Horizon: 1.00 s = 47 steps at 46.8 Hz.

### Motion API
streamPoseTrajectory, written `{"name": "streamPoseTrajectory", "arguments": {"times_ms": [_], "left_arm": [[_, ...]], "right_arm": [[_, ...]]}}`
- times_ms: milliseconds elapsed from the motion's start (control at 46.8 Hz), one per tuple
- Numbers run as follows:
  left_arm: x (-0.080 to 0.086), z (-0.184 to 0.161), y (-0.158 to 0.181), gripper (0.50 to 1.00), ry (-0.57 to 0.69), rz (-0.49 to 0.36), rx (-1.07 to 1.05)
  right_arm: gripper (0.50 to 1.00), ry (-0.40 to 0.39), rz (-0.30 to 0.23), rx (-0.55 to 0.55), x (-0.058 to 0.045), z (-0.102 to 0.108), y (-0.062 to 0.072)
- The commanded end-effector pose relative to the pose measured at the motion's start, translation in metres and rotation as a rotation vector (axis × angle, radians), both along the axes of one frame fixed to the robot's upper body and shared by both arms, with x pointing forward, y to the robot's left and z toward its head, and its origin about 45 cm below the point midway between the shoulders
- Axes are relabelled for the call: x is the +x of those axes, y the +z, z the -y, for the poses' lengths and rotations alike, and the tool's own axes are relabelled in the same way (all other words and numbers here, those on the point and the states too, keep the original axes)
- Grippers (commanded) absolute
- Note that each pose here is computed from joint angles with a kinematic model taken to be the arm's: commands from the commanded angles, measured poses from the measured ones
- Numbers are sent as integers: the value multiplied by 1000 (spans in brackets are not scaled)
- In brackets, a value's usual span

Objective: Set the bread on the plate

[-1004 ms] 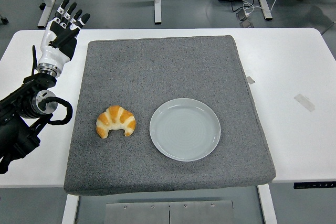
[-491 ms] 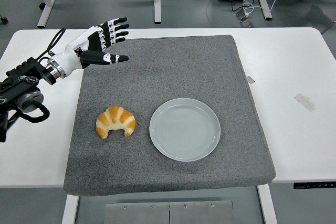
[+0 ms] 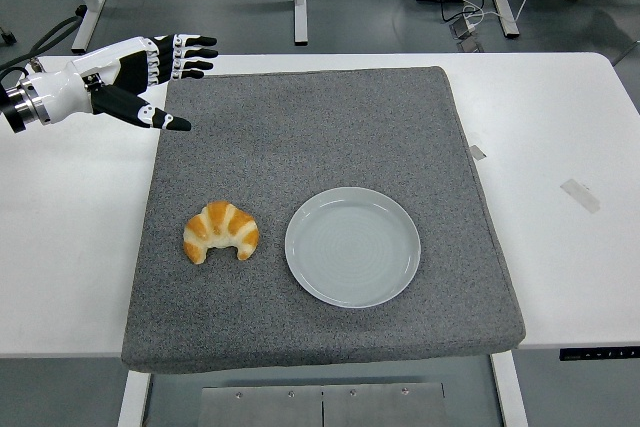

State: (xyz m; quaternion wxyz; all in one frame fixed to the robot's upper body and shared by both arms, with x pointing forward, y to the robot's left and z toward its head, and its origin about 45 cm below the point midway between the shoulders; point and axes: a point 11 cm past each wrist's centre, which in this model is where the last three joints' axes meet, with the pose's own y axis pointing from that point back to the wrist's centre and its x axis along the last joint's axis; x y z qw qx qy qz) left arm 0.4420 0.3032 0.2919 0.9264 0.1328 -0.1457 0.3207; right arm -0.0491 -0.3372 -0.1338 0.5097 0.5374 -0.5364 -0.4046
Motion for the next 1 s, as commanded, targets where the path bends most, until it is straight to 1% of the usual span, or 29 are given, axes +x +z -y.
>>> {"name": "streamPoseTrajectory", "arguments": {"times_ms": [0, 128, 235, 363, 534, 641, 791, 983], "left_arm": [[-6, -7, -1, 969, -26, 0, 54], [-15, -16, -2, 969, -66, -7, 137], [-22, -12, -3, 968, -120, 4, 211], [-31, 0, -6, 968, -200, 21, 287], [-33, 4, -12, 963, -254, 42, 388], [-32, 7, -12, 961, -274, 63, 435], [-31, 12, -11, 958, -297, 80, 464], [-38, 27, -17, 954, -368, 98, 509]], "right_arm": [[1000, 0, 0, 0, 0, 0, 0], [1000, -1, 0, 0, 0, 0, 0], [1000, -1, 2, 0, 1, 0, 0], [1000, -1, 2, 0, 1, 0, 0], [1000, -1, 2, 0, 1, 0, 0], [1000, -1, 2, 0, 1, 0, 0], [1000, -1, 2, 0, 1, 0, 0], [1000, 1, 1, 0, 1, 0, 0]]}}
